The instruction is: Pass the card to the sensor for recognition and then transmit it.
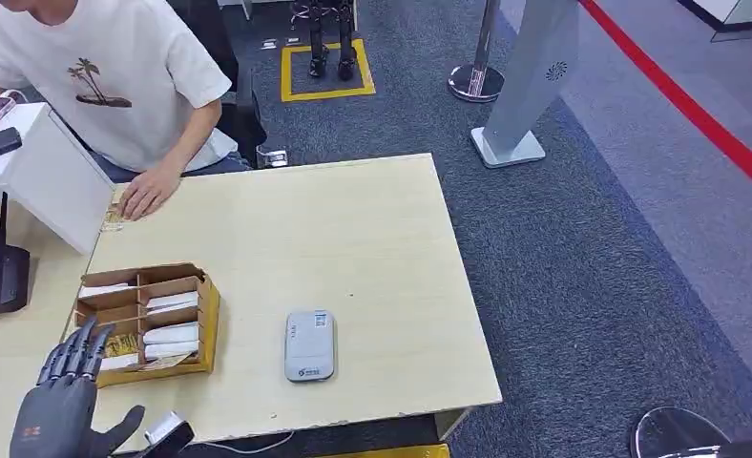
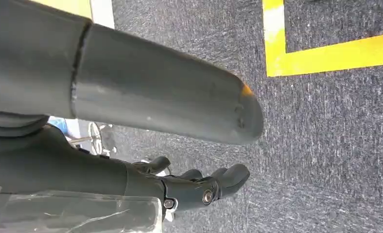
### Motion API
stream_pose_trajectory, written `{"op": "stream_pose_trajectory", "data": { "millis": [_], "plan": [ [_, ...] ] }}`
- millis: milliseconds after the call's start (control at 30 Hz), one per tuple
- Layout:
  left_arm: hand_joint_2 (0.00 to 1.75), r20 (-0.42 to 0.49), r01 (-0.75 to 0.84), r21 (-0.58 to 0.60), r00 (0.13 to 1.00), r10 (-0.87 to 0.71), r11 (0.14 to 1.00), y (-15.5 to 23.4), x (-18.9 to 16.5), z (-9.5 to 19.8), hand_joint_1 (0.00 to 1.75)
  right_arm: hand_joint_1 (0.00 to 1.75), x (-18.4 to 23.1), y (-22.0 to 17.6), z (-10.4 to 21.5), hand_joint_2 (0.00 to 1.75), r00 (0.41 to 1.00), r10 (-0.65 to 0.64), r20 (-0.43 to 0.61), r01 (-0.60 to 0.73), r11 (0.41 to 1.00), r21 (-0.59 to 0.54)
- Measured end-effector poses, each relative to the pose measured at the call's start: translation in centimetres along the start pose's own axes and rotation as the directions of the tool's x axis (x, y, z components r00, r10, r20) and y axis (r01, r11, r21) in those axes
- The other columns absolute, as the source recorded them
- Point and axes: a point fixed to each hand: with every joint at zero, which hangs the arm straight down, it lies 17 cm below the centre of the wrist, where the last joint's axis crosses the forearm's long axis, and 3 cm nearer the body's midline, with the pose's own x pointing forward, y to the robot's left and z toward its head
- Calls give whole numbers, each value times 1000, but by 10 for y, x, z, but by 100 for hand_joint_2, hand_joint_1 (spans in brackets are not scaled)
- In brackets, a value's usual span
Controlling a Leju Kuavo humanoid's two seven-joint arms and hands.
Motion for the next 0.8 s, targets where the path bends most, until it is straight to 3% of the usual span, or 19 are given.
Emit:
{"op": "stream_pose_trajectory", "data": {
  "millis": [800],
  "plan": [
    [175,1,66,-70,998,-66,995,-10,-15,-15,0,0,3,-1,0,0,999,31,8,-31,1000,-2]
  ]
}}
